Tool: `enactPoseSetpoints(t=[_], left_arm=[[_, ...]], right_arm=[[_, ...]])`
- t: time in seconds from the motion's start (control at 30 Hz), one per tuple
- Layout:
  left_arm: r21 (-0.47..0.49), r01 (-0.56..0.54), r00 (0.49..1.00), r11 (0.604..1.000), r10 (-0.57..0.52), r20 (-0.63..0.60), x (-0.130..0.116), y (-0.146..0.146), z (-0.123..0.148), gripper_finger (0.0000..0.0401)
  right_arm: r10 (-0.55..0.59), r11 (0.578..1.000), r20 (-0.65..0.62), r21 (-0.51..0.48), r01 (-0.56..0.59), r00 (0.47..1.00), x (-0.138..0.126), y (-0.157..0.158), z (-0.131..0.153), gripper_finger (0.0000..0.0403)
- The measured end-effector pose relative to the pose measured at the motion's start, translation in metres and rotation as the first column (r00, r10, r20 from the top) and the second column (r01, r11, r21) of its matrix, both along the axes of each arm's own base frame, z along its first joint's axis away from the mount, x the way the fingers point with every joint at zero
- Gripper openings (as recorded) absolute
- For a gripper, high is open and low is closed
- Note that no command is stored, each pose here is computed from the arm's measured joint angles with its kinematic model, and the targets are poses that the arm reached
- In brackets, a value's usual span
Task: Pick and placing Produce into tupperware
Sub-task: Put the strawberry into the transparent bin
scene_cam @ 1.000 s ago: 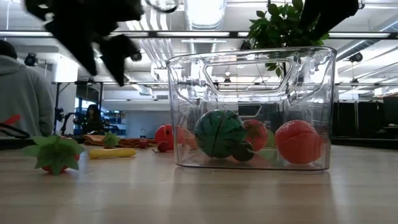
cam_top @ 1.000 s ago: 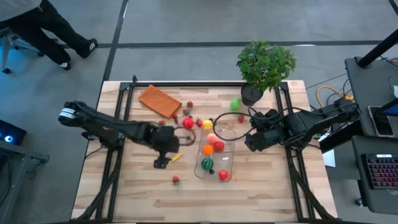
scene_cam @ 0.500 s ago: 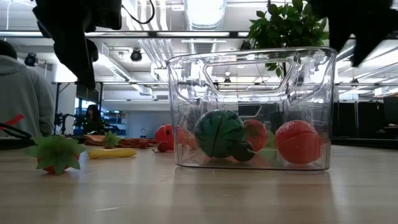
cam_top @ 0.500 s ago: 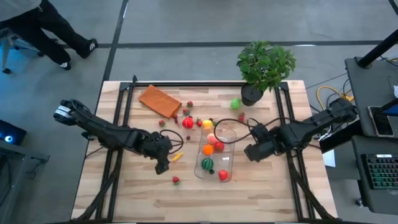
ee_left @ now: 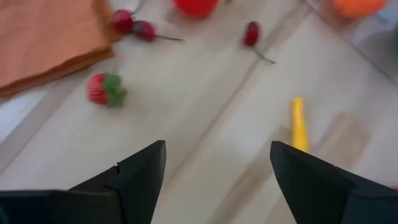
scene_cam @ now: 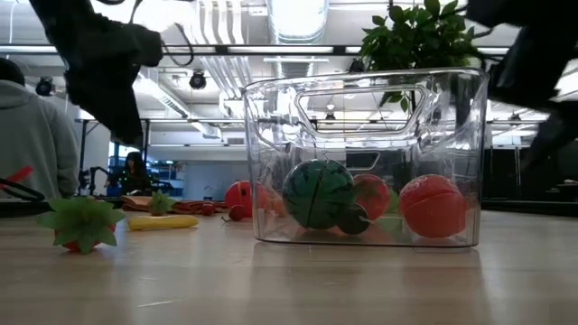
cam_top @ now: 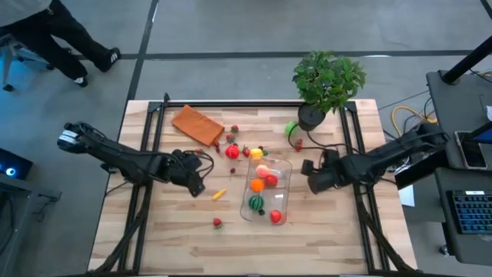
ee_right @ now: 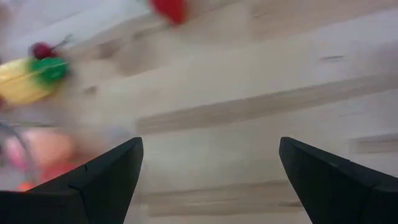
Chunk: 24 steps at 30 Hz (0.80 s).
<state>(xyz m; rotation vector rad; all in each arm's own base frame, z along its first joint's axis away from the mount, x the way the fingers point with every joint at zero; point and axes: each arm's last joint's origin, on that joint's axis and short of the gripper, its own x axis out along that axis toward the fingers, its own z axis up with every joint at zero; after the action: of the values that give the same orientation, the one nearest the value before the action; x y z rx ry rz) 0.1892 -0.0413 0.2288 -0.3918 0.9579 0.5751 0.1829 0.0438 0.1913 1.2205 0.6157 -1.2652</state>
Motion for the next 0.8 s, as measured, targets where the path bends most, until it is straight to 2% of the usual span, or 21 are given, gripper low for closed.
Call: enactPoseSetpoints(t=[0.17,0.47,0.8], left_arm=[[0.022,-0.009,1.0,1.0,0.008,0.027,-0.013,0.015,0.001,0.0273],[0.093,-0.028,0.996,0.995,0.021,0.082,-0.026,0.029,0.007,0.0273],[0.117,-0.037,0.996,0.992,0.027,0.086,-0.026,0.03,0.009,0.0273]], right_arm=[[-0.074,0.997,0.015,-0.033,0.075,0.997,0.009,-0.032,-0.004,0.0368],[-0.036,0.996,-0.067,-0.087,0.03,0.997,0.027,-0.08,0.002,0.0368],[0.024,0.997,-0.227,-0.071,-0.041,0.974,0.065,-0.1,-0.025,0.0368]])
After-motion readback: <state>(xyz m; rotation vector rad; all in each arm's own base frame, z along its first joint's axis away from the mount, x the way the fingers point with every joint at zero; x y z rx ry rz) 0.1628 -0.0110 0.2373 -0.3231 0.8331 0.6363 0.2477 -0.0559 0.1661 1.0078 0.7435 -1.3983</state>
